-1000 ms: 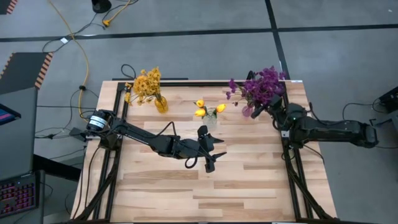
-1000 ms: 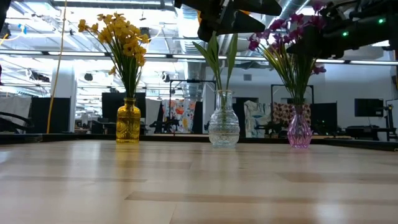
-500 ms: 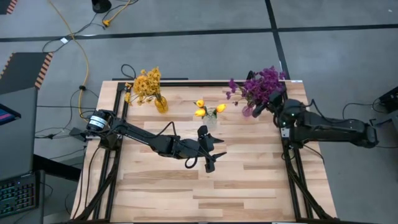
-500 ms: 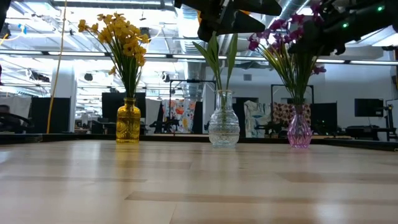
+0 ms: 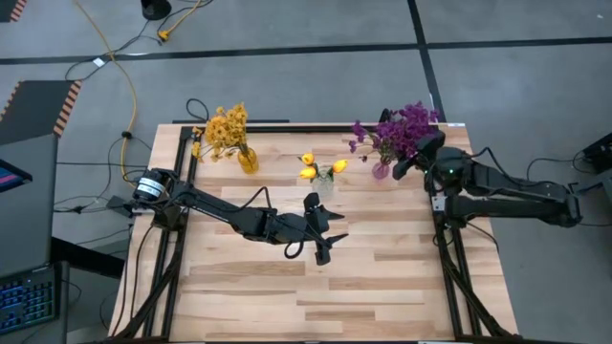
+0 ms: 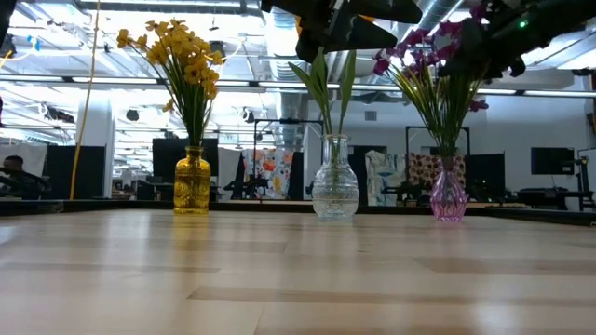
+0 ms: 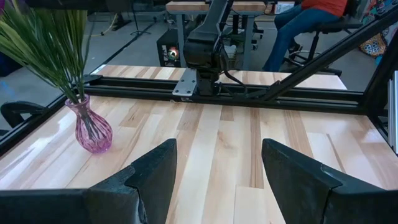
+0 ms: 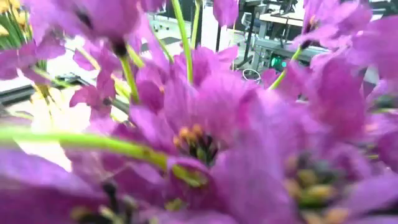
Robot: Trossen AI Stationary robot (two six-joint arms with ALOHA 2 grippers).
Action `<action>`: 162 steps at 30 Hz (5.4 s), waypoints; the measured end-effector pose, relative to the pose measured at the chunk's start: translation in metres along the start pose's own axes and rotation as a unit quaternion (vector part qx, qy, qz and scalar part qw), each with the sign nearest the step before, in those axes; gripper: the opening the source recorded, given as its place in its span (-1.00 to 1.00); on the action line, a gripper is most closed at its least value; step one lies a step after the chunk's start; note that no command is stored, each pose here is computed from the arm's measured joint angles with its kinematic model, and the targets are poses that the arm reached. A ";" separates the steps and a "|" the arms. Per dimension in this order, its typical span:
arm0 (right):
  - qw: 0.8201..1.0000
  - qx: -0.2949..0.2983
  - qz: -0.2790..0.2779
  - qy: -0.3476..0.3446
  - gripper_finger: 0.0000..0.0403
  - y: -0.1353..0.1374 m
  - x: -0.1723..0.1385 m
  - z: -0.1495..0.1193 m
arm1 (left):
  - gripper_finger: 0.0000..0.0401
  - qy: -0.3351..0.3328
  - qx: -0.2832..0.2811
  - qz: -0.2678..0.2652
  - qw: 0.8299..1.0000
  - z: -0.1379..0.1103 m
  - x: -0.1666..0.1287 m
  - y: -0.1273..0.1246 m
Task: Sort flowers into vase by color
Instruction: Put the violet flowers into the pink vase, then return to Home Position
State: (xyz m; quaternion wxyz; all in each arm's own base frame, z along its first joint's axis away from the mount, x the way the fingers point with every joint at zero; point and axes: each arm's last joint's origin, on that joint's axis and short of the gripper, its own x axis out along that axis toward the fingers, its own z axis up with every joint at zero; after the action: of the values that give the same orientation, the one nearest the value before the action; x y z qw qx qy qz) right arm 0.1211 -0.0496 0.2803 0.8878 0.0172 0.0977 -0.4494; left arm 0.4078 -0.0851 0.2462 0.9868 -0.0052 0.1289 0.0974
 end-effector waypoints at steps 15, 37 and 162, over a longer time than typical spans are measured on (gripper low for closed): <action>0.999 0.038 0.027 -0.005 0.30 -0.002 -0.007 0.018 | 0.12 0.000 0.000 0.000 1.000 0.000 0.000 0.000; 0.999 0.017 0.026 0.022 0.30 -0.002 -0.007 0.018 | 0.12 0.000 0.000 0.000 1.000 0.000 0.000 0.000; 0.962 0.109 0.243 0.064 -0.91 -0.075 -0.118 0.034 | 0.12 -0.168 -0.049 -0.030 0.984 0.021 -0.224 0.095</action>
State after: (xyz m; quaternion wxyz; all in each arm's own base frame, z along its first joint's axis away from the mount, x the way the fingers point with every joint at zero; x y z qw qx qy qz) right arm -0.0016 -0.0047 0.3397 0.9549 0.1660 0.0975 -0.2262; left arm 0.1821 -0.0345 0.3248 0.9955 -0.0405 -0.0437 0.0733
